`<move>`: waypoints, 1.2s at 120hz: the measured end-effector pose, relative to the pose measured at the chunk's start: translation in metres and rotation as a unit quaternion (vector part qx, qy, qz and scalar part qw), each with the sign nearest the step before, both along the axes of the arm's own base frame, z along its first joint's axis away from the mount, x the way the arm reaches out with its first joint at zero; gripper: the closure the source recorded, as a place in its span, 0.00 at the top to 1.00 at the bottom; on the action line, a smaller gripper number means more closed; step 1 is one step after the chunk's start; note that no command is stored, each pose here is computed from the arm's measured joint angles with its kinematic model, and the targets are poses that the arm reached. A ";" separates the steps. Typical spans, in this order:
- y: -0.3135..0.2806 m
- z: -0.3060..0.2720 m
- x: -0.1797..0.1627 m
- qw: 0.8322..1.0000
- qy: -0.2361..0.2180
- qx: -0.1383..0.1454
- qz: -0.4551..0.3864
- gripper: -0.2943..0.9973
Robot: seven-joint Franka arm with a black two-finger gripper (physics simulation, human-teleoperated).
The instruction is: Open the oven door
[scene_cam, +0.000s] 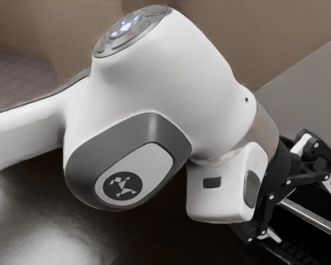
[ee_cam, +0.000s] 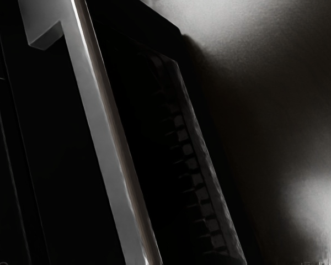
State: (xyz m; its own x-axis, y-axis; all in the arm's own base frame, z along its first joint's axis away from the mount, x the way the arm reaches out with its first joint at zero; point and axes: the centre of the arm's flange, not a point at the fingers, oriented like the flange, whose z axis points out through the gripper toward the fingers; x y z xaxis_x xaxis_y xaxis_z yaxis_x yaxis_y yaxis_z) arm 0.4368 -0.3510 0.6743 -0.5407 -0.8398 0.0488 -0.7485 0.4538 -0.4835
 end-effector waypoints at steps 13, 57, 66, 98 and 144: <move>-0.001 -0.015 0.001 1.000 -0.001 0.010 -0.012 0.77; -0.003 -0.034 0.013 0.999 -0.008 0.014 -0.035 0.77; -0.003 -0.039 0.017 0.999 -0.005 0.015 -0.037 0.77; -0.003 -0.057 0.017 0.999 -0.001 0.023 -0.043 0.77; 0.308 0.219 0.022 0.927 -0.042 0.002 0.374 0.75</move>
